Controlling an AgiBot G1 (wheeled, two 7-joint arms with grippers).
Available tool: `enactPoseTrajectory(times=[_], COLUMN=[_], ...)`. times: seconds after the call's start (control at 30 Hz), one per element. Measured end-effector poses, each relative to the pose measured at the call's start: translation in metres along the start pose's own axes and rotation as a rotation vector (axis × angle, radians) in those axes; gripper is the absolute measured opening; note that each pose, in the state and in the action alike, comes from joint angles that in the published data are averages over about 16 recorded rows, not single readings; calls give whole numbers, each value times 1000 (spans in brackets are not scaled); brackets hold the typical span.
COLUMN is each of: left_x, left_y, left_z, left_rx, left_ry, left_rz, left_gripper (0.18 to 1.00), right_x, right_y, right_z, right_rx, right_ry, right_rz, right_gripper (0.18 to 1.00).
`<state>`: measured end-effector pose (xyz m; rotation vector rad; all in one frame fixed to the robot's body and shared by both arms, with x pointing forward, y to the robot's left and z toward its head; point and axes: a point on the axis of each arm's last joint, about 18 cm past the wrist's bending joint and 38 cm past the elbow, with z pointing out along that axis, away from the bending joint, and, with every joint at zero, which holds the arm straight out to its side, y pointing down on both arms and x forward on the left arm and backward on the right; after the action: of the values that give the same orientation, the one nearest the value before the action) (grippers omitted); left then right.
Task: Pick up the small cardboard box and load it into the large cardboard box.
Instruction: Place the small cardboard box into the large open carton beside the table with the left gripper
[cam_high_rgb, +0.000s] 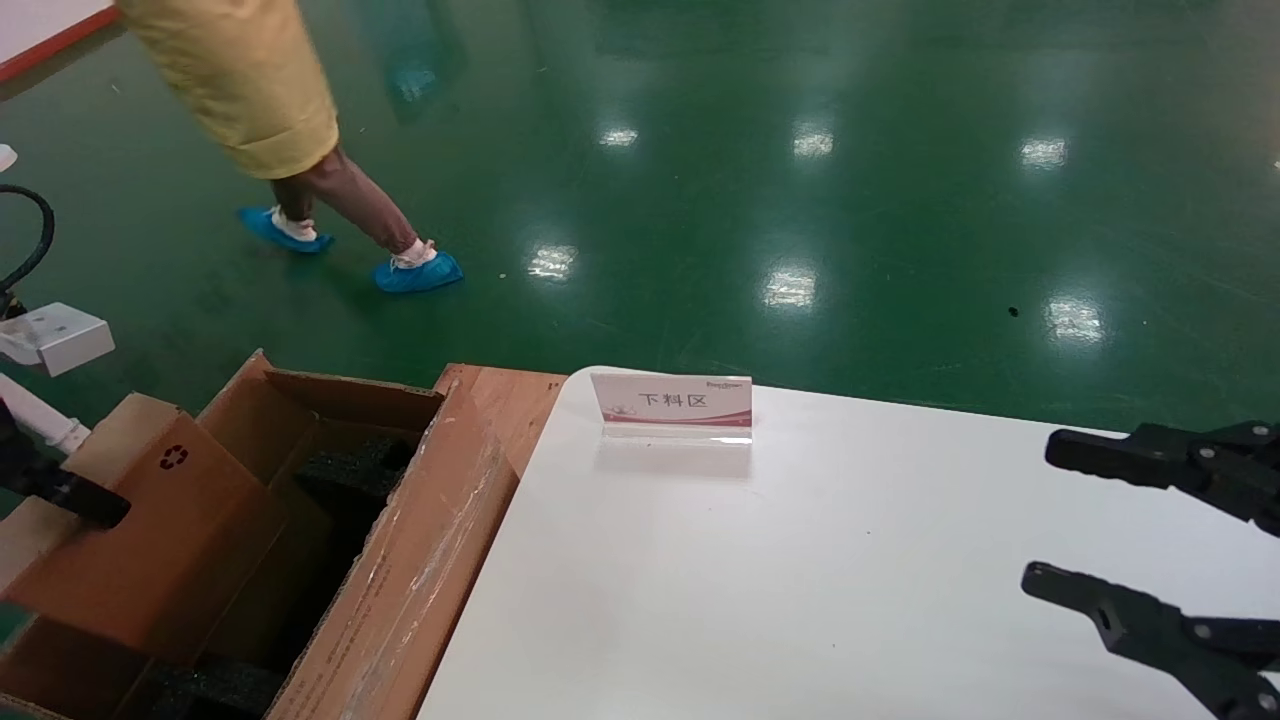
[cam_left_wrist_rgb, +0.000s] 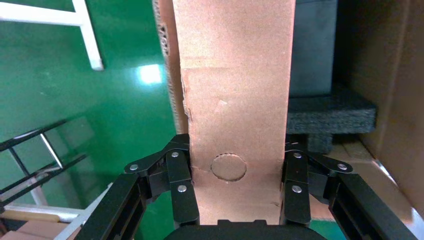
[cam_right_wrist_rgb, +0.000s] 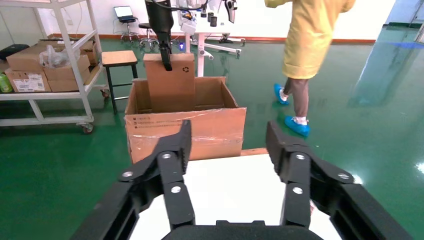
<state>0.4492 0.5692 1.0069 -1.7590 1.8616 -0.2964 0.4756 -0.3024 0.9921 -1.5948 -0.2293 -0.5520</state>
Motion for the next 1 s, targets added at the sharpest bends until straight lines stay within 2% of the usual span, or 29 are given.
enactPoseTrajectory(times=[0.43, 0.63, 1.0], left_x=[-13, -17, -17], left_y=[-12, -20, -30], left_z=[26, 38, 60], left_rx=[-2, -3, -36], left_ry=[-41, -62, -86], left_rz=[-21, -28, -50], left_gripper=[342, 332, 298], right_x=[0, 0, 0], right_y=[0, 0, 0], right_z=[0, 0, 0], right_rx=[0, 0, 0], right_ry=[0, 0, 0], right_rz=[0, 0, 0], right_gripper=[780, 889, 987])
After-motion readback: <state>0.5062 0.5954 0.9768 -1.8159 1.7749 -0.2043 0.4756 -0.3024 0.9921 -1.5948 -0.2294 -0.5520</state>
